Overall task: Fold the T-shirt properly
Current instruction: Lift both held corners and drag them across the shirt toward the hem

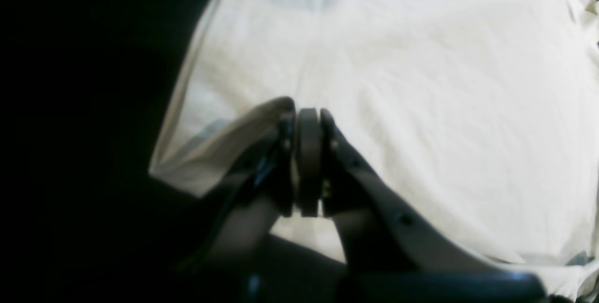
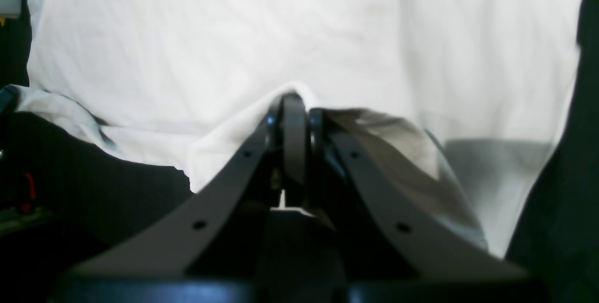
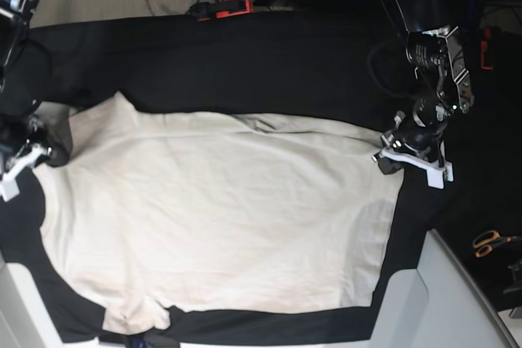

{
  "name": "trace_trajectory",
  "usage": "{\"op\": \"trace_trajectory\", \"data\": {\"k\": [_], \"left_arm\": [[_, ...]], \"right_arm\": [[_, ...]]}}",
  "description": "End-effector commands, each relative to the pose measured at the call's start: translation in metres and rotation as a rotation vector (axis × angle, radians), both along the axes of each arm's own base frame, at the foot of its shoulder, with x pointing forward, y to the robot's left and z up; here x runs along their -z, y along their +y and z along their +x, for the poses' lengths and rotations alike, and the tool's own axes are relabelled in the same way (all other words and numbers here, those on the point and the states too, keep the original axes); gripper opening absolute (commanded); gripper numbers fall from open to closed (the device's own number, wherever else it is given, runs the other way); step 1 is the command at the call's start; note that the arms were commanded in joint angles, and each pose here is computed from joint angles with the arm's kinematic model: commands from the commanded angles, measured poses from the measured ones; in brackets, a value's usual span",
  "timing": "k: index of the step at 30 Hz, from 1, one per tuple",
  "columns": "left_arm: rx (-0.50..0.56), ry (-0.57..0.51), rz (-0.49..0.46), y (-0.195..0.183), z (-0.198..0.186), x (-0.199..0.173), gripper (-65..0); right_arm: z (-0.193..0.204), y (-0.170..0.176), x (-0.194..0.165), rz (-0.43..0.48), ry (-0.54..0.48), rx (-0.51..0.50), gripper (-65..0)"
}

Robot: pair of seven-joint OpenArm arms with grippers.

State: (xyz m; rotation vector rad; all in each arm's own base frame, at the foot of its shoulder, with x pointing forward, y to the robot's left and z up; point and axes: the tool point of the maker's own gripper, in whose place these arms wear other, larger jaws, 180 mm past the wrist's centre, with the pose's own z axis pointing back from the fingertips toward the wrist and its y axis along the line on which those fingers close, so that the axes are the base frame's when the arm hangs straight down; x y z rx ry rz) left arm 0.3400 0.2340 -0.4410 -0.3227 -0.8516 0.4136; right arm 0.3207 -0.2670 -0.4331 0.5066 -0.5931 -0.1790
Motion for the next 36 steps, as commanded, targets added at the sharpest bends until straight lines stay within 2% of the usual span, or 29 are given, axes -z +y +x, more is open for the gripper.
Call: {"op": "trace_trajectory", "data": {"k": [1,8,14,22,26,29,36], "left_arm": [[-0.005,-0.059,0.012,0.007,0.017,-0.018,-65.0],[-0.014,-0.061,-0.008,0.008,0.031,-0.018,-65.0],[0.03,-0.035,0.111,0.011,0.042,-0.02,-65.0],[0.029,-0.026,0.095,0.008,0.056,-0.019,-65.0],[-0.004,-0.084,0.097,0.011,0.063,-0.022,-65.0],[-0.022,-0.077,0.086,0.012,0.06,-0.012,-65.0],[-0.049,-0.113,0.077,0.014,0.071,-0.015,-65.0]], "right_arm": [[0.021,-0.007,-0.02,-0.004,-0.076,0.009,-64.5],[0.049,0.002,-0.026,0.001,-0.118,-0.012,-64.5],[0.065,0.009,-0.036,-0.008,-0.175,-0.022,-64.5],[0.077,0.004,-0.047,-0.004,-0.261,0.028,-64.5],[0.081,0.002,-0.052,-0.002,-0.293,0.046,-64.5],[0.084,0.001,-0.055,0.0,-0.315,0.054,-64.5],[0.09,0.001,-0.062,0.008,-0.363,0.077,-64.5]]}}
